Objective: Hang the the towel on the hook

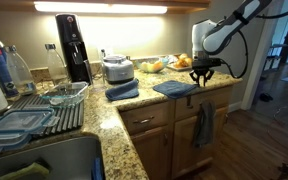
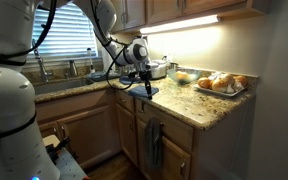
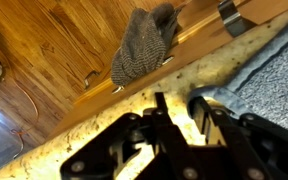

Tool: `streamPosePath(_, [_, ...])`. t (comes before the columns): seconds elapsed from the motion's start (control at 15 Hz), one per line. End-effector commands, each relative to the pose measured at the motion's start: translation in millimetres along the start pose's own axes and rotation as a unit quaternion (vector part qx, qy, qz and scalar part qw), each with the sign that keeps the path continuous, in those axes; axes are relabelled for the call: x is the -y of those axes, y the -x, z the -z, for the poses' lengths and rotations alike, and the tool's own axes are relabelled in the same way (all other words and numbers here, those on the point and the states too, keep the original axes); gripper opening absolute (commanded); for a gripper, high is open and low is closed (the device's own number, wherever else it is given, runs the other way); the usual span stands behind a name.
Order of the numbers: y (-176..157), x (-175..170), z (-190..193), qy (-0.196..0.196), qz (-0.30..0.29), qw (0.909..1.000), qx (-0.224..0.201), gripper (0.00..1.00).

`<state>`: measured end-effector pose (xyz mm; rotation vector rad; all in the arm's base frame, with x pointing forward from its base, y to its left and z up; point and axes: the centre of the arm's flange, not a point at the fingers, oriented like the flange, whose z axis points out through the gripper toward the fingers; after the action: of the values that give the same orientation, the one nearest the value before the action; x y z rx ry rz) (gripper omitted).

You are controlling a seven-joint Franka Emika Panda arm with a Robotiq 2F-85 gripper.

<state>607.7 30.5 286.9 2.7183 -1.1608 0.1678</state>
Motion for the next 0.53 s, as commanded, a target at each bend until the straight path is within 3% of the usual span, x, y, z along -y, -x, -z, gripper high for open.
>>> streamPosePath(0.0, [-2.1,3.3,-5.7,0.013,0.003,0.9999,-0.002,0.07])
streamPosePath(0.13, [-2.7,3.9,-6.6,0.014,0.003,0.9999,-0.002,0.03])
streamPosePath(0.47, [-4.3,5.0,-5.0,0.011,0.005,0.9999,-0.005,0.06])
